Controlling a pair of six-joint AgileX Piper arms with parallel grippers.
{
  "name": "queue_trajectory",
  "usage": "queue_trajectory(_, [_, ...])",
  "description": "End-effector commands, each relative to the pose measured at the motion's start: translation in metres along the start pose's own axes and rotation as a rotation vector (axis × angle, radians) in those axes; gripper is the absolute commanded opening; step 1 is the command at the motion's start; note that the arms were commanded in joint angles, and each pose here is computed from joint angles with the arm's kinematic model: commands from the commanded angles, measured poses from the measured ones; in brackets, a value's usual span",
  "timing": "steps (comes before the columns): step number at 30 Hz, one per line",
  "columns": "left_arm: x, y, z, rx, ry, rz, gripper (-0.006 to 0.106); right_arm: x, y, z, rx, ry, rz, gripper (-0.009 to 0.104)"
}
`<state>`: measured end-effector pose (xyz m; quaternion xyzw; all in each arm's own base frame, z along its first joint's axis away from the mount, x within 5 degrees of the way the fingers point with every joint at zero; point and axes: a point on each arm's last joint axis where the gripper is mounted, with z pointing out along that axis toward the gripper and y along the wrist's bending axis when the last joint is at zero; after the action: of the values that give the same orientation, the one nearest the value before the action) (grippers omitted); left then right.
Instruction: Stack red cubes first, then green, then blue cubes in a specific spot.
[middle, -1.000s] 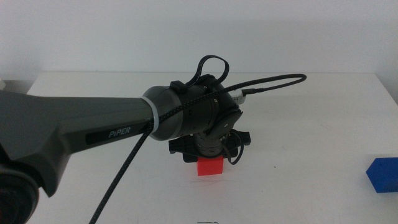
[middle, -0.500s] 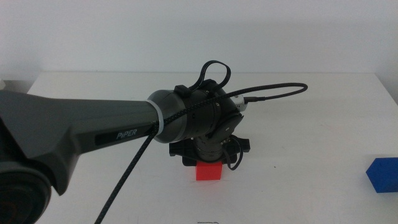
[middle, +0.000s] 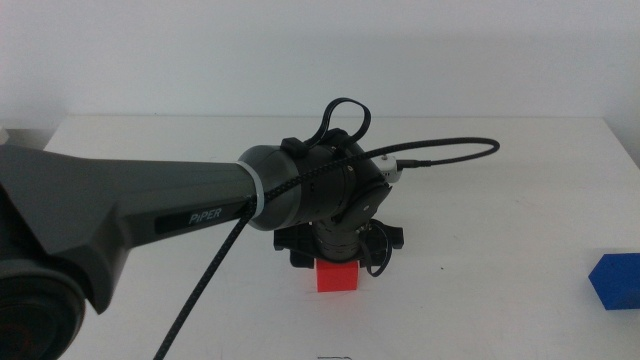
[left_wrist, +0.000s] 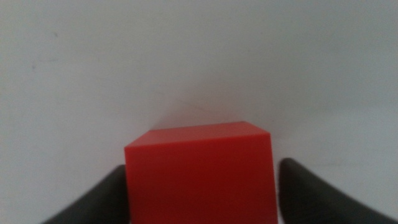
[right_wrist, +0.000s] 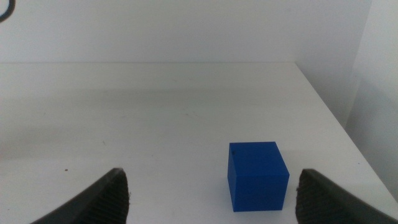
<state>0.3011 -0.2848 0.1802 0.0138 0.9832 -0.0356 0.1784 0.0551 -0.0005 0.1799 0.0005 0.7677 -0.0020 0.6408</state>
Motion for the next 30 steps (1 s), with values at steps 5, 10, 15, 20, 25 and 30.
queue_trajectory(5, [-0.013, -0.003, -0.045, 0.088, -0.096, 0.037, 0.094, -0.015, 0.0, -0.004, -0.001, -0.118, -0.016, 0.087])
queue_trajectory(10, [-0.018, 0.019, -0.106, 0.064, -0.171, 0.036, 0.094, -0.015, 0.0, -0.004, -0.001, -0.118, -0.016, 0.087])
queue_trajectory(15, [-0.011, 0.058, -0.171, -0.057, -0.213, 0.016, 0.094, -0.015, 0.0, -0.004, -0.001, -0.118, -0.016, 0.087])
queue_trajectory(20, [-0.015, 0.094, -0.204, -0.214, -0.285, 0.078, 0.094, -0.015, 0.0, -0.004, -0.001, -0.118, -0.016, 0.087])
queue_trajectory(25, [-0.035, 0.148, -0.203, -0.204, -0.187, 0.038, 0.094, -0.015, 0.0, -0.004, -0.001, -0.118, -0.016, 0.087])
queue_trajectory(30, [-0.056, 0.202, -0.187, -0.124, -0.094, 0.057, 0.094, -0.015, 0.0, -0.004, -0.001, -0.118, -0.016, 0.087])
